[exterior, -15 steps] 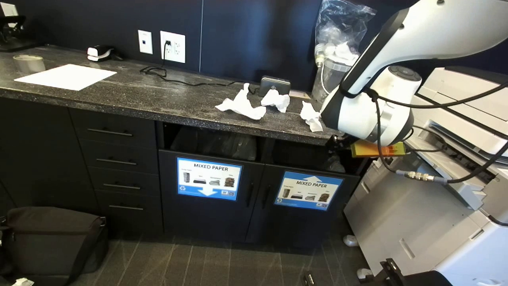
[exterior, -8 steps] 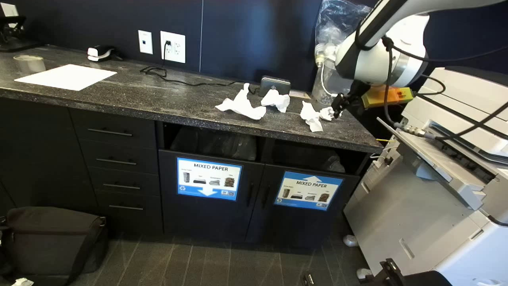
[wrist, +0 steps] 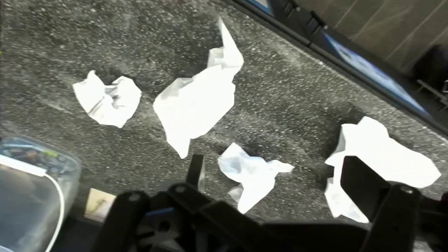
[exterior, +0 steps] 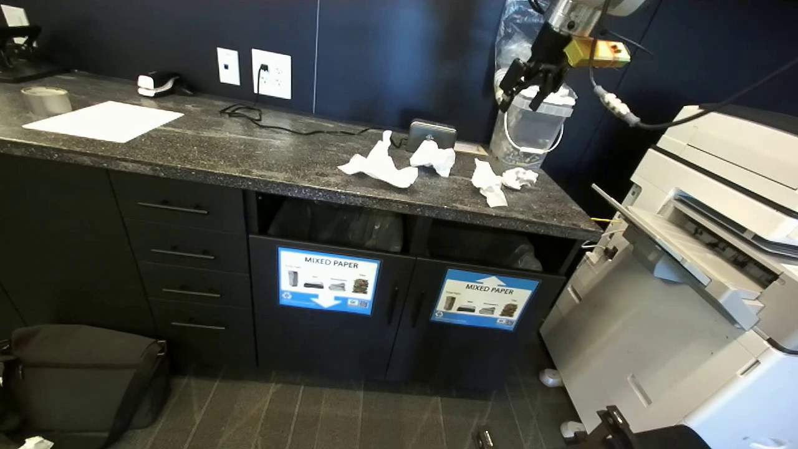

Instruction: Put the tissues inside the rubbish bin.

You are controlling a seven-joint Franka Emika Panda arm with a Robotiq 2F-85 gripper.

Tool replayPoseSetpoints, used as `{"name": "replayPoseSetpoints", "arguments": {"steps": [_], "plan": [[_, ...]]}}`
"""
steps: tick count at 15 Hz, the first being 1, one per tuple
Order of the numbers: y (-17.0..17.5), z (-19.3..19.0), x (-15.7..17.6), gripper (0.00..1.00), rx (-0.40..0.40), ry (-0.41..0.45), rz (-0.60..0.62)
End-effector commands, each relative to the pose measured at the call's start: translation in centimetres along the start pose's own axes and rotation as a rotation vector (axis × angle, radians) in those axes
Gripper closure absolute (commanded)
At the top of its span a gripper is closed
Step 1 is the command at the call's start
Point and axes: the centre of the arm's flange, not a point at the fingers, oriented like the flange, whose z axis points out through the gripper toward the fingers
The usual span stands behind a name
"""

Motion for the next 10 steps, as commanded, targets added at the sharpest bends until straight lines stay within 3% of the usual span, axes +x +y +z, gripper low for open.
{"name": "replayPoseSetpoints", "arguments": {"steps": [1,4,8,10], "plan": [[2.4,2.3,7.4,0.00,0.116,-0.069,-0.060],[2.4,5.7,8.7,0.00,0.168,-0.145,-0.025],[3.6,11.3,10.2,0.00,0.075,-0.229,0.095],[4.6,11.4,9.7,0.00,0.035,-0.244,0.156]]}}
